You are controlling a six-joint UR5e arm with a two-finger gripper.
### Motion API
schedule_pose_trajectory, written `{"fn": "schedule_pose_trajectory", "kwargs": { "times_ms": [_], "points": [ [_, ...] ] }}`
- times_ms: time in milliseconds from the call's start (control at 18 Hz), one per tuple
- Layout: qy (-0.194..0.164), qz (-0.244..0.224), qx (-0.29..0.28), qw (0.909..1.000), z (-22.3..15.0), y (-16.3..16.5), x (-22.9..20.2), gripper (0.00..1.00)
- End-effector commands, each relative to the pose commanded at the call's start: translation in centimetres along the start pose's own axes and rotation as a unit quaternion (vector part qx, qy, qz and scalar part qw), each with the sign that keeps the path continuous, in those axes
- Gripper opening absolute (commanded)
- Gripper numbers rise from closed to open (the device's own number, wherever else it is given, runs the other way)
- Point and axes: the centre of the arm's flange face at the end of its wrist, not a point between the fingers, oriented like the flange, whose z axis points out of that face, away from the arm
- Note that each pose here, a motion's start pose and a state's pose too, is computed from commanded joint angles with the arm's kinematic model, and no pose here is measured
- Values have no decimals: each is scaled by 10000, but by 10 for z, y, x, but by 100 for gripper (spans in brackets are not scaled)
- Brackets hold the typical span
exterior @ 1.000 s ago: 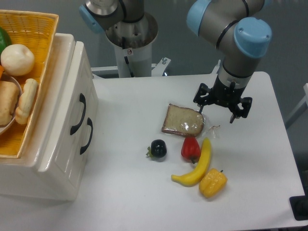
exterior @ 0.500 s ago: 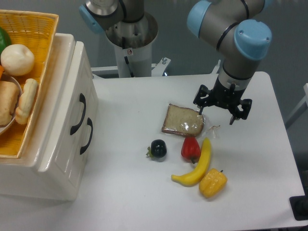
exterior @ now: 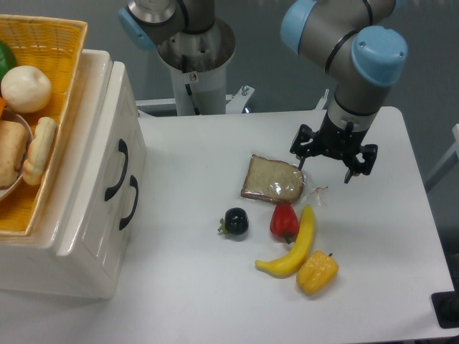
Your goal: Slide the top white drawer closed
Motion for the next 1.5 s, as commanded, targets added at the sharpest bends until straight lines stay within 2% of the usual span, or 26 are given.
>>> {"fn": "schedule_pose_trajectory", "kwargs": {
  "times_ms": [1500],
  "points": [
    [-52, 7, 21, 10000, -5, 0, -2, 100]
  ]
}}
